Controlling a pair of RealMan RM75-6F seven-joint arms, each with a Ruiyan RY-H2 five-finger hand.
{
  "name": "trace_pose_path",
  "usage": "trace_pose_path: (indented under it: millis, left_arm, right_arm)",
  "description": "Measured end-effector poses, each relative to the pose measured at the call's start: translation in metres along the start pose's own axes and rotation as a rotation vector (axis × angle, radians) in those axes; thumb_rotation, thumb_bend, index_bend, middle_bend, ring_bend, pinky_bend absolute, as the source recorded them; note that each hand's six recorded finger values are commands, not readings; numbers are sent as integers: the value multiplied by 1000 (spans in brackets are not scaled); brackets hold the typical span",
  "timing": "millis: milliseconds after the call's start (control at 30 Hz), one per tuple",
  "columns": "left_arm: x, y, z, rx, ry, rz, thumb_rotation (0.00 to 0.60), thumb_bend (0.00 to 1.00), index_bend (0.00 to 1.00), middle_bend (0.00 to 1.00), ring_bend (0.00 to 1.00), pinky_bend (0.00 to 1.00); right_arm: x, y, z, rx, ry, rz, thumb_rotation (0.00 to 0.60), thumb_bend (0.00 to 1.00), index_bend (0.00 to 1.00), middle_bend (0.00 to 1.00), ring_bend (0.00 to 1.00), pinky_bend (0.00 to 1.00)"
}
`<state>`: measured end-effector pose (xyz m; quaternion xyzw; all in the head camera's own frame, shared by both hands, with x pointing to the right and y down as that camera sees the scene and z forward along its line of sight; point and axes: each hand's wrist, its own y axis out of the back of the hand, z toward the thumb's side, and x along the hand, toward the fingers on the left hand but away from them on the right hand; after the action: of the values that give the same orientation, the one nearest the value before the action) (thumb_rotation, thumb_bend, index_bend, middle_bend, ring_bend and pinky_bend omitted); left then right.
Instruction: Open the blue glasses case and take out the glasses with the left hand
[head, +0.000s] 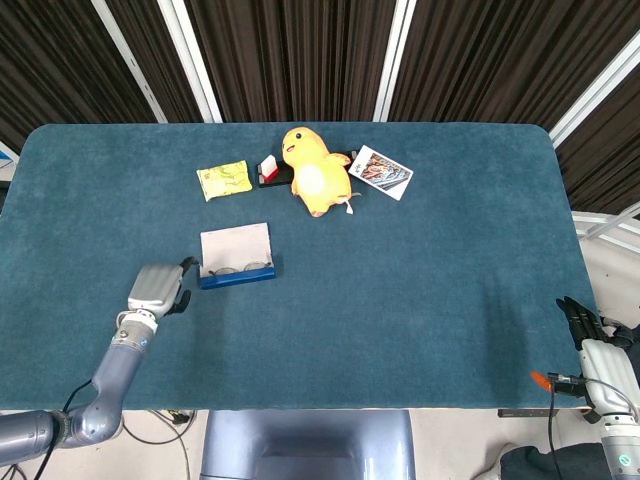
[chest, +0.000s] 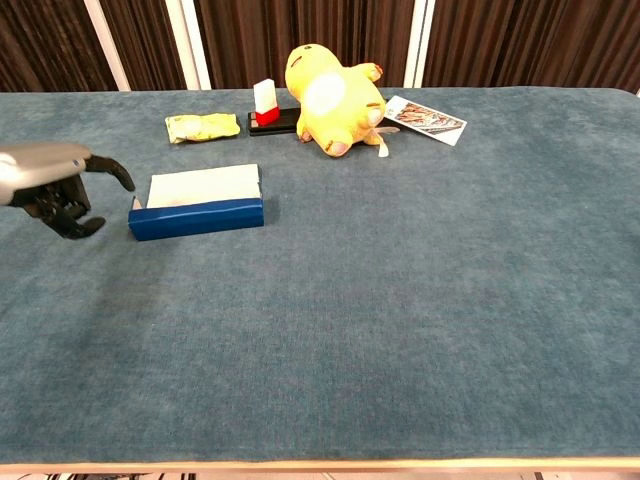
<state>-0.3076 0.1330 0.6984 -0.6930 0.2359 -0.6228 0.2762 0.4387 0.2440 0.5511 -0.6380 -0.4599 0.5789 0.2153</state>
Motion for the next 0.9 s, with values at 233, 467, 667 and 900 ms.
trace_pose_path:
  millis: [233,467,667,900]
  left_arm:
    - [3,-11,7,14,-8,-27,600,462,208,898,837,973]
    - [-1,-8,2,24,1,-22,600,462,307,901,837,973]
    - [-7,-6,-12,43,25,-32,600,462,428,916,848,976]
    - [-17,-14,-7,53,-2,-100,600,462,412,918,851,976]
  right_arm:
    - [0,0,0,-1,-1,1,600,175,0,0,0,199]
    - [0,0,0,-2,-1,1,600,175,0,0,0,200]
    - [0,0,0,0,0,3,600,174,0,0,0,199]
    - [0,-1,0,1,-2,4,600,174,0,0,0,199]
